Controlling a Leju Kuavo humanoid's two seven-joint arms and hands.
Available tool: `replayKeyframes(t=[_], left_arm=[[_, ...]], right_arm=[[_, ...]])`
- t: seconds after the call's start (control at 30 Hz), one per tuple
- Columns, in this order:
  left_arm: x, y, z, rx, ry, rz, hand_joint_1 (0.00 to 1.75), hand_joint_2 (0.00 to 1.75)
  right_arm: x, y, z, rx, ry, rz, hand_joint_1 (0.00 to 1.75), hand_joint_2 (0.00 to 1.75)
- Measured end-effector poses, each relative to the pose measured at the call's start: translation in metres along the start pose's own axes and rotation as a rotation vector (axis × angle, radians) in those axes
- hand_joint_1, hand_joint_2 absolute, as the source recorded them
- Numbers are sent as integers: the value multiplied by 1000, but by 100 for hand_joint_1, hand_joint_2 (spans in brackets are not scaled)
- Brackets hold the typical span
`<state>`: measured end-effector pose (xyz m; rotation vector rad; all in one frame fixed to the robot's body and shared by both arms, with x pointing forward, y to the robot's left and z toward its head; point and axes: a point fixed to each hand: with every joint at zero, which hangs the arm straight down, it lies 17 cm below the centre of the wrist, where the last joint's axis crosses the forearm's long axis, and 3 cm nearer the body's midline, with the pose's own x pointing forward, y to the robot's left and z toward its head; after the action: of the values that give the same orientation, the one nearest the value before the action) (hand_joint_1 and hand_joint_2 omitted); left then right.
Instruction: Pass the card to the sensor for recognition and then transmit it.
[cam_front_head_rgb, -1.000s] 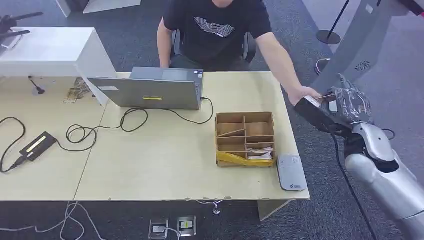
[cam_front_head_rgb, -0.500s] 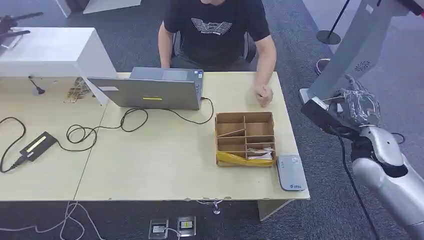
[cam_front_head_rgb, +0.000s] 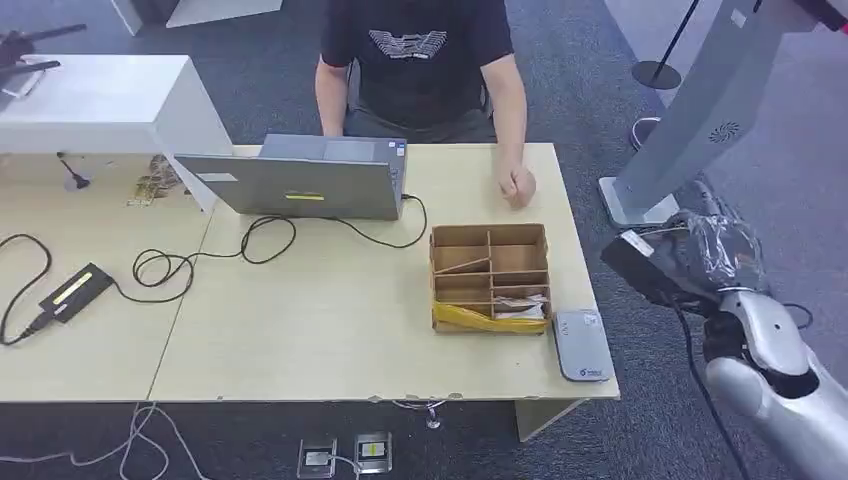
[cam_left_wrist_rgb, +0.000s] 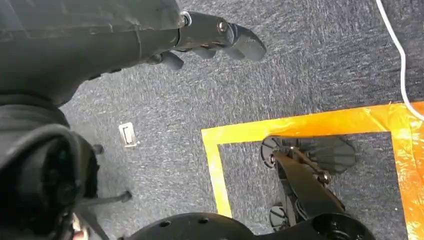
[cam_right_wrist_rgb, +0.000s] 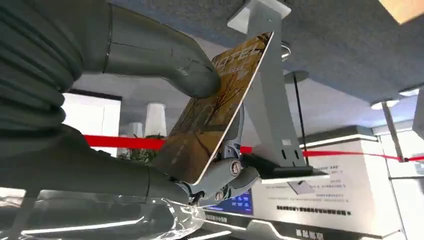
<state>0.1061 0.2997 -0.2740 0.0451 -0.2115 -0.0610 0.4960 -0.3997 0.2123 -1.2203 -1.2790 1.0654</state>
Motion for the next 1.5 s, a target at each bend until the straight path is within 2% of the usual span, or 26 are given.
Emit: replayKeyframes(t=[0.13,0.57,1.5], left_arm=[[-3,0,0,1,4,3,0,0],[-3,7,0,10,3,-21,0,0],[-8,9,0,15,23,-5,0,0]], right_arm=[[0,22,14,40,-3,-2,175,175],[1,58,37,112,-25,-1,175,175],[29,130,53,257,-97,-61,175,175]])
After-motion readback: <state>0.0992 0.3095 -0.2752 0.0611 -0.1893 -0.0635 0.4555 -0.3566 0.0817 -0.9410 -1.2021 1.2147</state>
